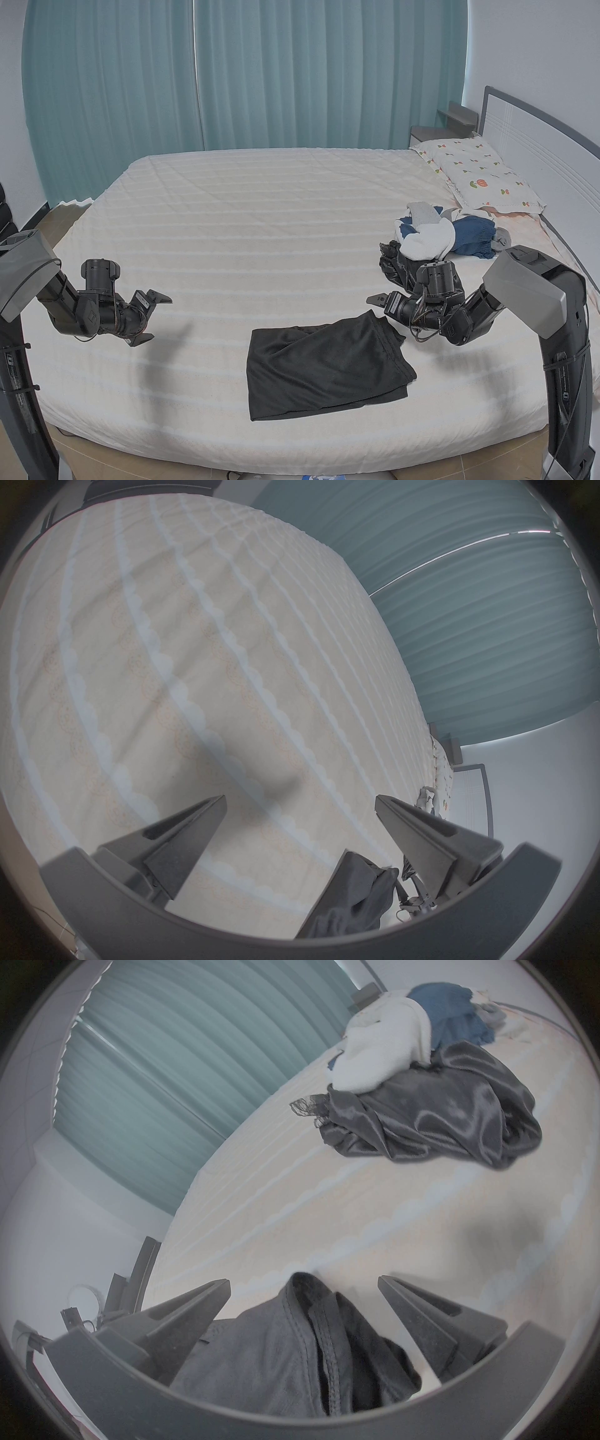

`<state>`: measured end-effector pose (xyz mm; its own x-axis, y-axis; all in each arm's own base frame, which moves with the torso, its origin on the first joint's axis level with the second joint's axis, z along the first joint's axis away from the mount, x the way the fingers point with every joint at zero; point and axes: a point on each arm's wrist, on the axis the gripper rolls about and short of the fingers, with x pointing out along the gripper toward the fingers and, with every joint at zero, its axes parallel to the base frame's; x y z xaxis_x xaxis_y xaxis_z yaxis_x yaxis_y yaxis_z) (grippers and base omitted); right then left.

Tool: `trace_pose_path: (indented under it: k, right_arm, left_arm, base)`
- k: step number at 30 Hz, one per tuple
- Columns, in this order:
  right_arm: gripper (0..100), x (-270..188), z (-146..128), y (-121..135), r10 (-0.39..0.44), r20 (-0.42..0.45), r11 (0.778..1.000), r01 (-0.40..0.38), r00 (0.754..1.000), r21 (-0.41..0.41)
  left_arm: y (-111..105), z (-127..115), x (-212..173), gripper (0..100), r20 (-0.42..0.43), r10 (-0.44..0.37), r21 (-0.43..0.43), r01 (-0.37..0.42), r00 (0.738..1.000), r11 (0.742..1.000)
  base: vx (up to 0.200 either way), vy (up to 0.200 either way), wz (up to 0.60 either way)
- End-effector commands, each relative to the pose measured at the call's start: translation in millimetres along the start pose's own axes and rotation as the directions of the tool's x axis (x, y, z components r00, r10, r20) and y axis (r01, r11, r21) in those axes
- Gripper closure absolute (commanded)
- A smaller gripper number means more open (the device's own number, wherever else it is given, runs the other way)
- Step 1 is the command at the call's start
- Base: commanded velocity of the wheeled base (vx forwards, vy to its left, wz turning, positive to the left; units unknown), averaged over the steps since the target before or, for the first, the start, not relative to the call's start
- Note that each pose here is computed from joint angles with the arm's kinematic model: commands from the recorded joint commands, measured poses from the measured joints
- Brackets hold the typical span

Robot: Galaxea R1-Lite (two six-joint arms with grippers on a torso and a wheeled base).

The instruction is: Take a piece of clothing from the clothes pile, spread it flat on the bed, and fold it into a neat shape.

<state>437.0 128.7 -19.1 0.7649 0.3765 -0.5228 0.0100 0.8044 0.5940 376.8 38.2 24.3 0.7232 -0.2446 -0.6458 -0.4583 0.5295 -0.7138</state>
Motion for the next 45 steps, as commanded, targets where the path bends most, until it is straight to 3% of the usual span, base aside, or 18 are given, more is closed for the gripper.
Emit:
trace_pose_path:
  k: [1, 9, 13, 18, 19, 25, 45]
  right_arm:
    - [0, 7, 4, 7, 0.028, 0.016, 0.999, -0.027, 0.999, -0.038]
    - [0, 13, -8, 27, 0.083, -0.016, 0.994, -0.084, 0.996, -0.076]
    - [0, 18, -18, 21, 0.07, -0.041, 0.988, -0.075, 0.997, -0.138]
    - [0, 22, -24, 17, 0.057, -0.058, 0.985, -0.065, 0.997, -0.158]
    - [100, 23, -25, 16, 0.054, -0.059, 0.984, -0.063, 0.997, -0.164]
    - [100, 24, -24, 5, 0.023, -0.053, 0.983, -0.032, 0.998, -0.178]
    - [100, 10, -7, -23, -0.035, -0.023, 0.994, 0.033, 0.999, -0.1]
  left_arm:
    - [0, 0, 0, 0, -0.001, 0.001, 0.0, -0.001, 1.0, 1.0]
    - [0, -1, 1, 0, -0.003, 0.002, 0.001, -0.002, 1.0, 1.0]
    - [0, -2, 2, 0, -0.006, 0.002, 0.004, -0.002, 1.0, 1.0]
    - [0, -2, 2, 0, -0.005, 0.003, 0.004, -0.003, 1.0, 1.0]
    - [0, -2, 2, 0, -0.005, 0.003, 0.004, -0.003, 1.0, 1.0]
    - [0, -2, 2, 0, -0.005, 0.003, 0.004, -0.003, 1.0, 1.0]
    - [0, -2, 2, 0, -0.005, 0.003, 0.004, -0.003, 1.0, 1.0]
  base:
    - [0.0, 0.0, 0.0]
    - [0.0, 0.0, 0.0]
    - [0.0, 0.0, 0.0]
    - [0.0, 0.0, 0.0]
    - [0.0, 0.0, 0.0]
    - [0.0, 0.0, 0.0]
    - [0.0, 0.0, 0.0]
